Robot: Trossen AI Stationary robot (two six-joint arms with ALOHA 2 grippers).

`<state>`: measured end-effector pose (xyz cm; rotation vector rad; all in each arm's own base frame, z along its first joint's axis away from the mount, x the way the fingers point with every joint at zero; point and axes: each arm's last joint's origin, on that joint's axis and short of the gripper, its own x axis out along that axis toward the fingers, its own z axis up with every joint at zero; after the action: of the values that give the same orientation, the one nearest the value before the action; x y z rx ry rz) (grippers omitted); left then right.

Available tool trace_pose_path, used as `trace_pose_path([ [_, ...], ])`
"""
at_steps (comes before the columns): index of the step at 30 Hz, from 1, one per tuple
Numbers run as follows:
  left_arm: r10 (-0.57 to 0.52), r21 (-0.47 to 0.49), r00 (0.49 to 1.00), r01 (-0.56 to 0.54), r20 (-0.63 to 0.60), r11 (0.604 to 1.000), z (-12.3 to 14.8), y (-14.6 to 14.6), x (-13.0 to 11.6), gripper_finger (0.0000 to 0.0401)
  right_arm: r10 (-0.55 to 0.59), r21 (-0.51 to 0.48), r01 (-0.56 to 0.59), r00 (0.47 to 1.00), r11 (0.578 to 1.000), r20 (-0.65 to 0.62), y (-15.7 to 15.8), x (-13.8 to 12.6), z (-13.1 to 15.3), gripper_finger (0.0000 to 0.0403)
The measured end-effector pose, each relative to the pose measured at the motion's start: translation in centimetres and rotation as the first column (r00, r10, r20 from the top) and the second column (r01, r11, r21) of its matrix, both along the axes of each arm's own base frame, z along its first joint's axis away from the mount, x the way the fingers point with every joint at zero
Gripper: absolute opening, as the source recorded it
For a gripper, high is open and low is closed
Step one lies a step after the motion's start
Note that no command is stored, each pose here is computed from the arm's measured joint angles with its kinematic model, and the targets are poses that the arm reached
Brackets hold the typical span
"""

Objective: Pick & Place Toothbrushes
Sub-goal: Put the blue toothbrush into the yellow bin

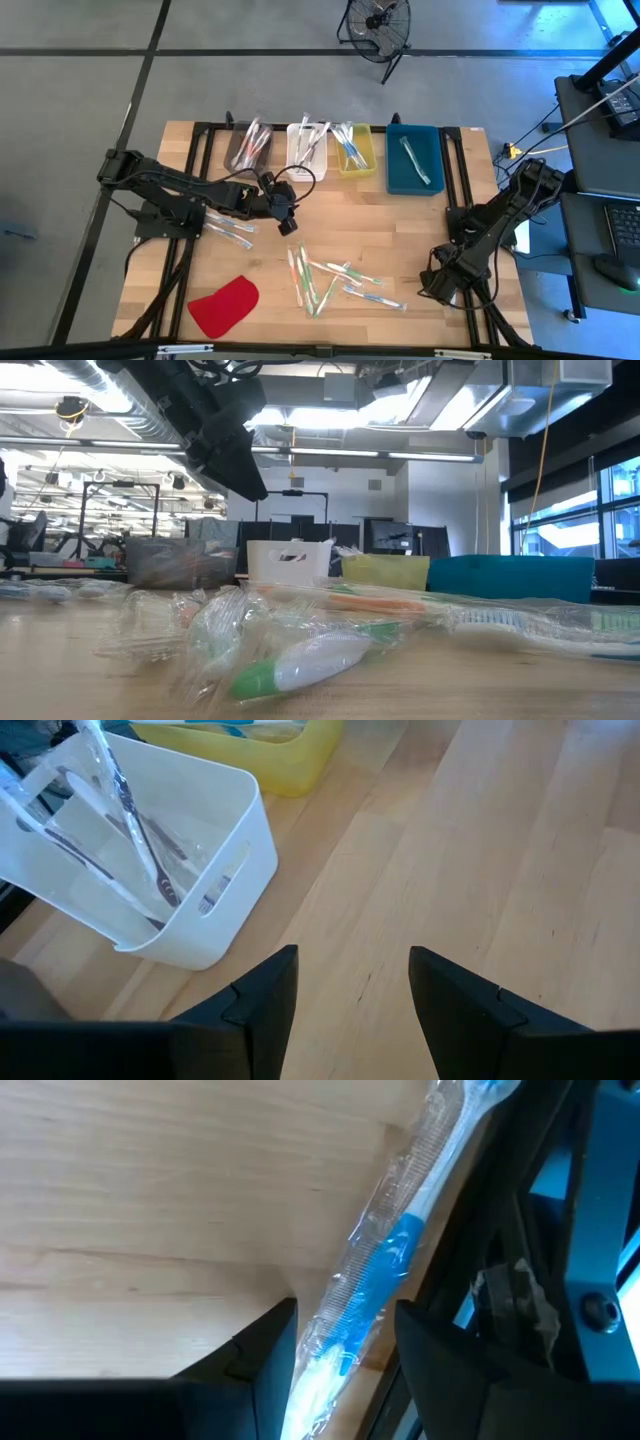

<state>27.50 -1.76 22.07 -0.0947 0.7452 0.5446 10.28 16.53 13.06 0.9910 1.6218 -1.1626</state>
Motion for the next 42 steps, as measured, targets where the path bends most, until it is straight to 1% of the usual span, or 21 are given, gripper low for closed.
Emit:
trace_pose_path([
  [5,0.002,0.002,1.0,-0.002,0.002,1.0,0.01,0.01,0.02,0.0187,-0.001,-0.001,0.001,1.0,1.0,-0.01,-0.15,-0.12,-0.17,0.0187],
  [9,0.002,0.002,1.0,-0.002,0.001,1.0,0.0,0.01,0.01,0.0187,0.0,0.005,0.0,1.0,1.0,-0.007,-0.23,-0.18,-0.33,0.0184],
  [12,0.002,0.002,1.0,-0.002,0.002,1.0,0.01,0.01,0.01,0.0187,0.001,0.014,-0.001,1.0,1.0,0.004,-0.14,-0.11,-0.37,0.0166],
  [20,0.002,0.002,1.0,-0.002,0.001,1.0,0.0,0.01,0.01,0.0187,0.001,0.023,-0.002,0.999,1.0,0.034,0.02,0.06,-0.48,0.0104],
  [31,0.002,0.002,1.0,-0.002,0.001,1.0,0.0,0.01,0.01,0.0187,-0.013,0.033,0.011,0.999,0.999,0.049,-0.13,0.5,-0.55,0.005],
  [35,0.008,-0.005,1.0,-0.008,-0.001,1.0,-0.04,0.01,-0.04,0.0187,-0.005,0.038,0.004,0.999,0.999,0.046,-0.18,0.55,-0.55,0.0037],
  [42,-0.014,-0.088,1.0,0.013,-0.009,0.996,-0.22,-0.19,-0.12,0.0187,0.011,0.056,-0.014,0.998,0.998,0.069,-0.24,0.53,-0.22,0.0035],
])
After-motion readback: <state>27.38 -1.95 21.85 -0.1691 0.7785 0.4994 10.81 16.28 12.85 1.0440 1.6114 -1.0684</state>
